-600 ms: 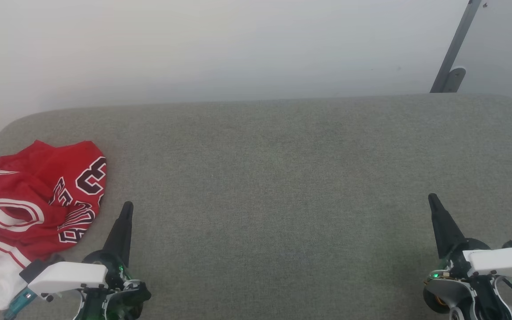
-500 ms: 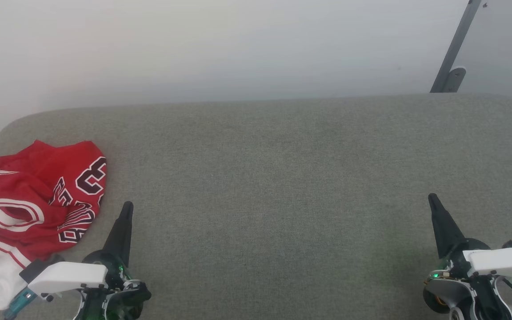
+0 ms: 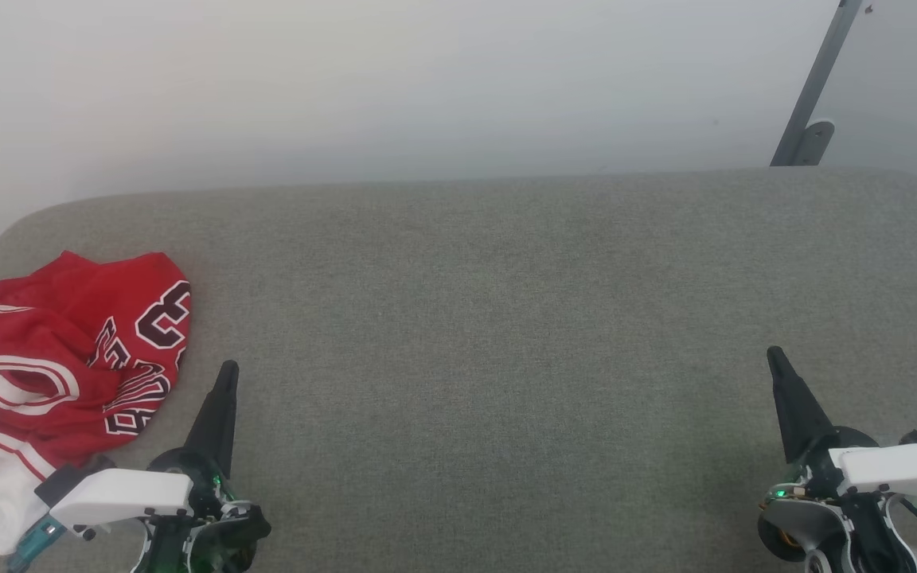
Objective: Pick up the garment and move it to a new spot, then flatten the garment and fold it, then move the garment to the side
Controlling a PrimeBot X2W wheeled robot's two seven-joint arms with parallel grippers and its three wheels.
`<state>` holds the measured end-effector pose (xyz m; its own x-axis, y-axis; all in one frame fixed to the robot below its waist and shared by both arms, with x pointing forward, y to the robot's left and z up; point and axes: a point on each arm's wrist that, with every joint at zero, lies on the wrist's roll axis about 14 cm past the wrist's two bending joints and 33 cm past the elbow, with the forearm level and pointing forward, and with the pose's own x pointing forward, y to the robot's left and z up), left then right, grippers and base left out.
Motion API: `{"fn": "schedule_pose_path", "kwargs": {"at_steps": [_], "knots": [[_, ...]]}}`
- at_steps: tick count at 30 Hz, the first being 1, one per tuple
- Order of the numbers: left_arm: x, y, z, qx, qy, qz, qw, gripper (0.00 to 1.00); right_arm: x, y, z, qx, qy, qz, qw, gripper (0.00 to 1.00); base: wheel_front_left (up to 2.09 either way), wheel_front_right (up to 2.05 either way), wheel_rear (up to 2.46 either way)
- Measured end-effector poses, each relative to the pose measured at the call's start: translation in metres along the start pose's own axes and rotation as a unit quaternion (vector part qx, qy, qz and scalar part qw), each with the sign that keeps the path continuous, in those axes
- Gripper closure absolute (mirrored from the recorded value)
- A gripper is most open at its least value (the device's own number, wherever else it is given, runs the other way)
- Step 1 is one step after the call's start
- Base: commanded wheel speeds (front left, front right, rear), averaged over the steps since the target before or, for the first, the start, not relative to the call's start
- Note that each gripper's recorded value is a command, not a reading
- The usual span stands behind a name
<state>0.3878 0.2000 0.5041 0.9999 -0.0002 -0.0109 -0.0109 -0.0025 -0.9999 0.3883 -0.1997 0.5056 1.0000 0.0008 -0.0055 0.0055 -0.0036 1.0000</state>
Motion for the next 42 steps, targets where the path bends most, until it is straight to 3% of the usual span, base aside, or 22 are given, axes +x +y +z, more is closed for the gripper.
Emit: {"fn": "schedule_pose_path", "kwargs": {"at_steps": [42], "knots": [[0.0000,0.0000,0.0000,0.000,0.000,0.000,1.000,1.00,0.0000,0.0000,0.0000,0.000,0.000,0.000,1.000,1.00,0.00,0.00,0.00]]}}
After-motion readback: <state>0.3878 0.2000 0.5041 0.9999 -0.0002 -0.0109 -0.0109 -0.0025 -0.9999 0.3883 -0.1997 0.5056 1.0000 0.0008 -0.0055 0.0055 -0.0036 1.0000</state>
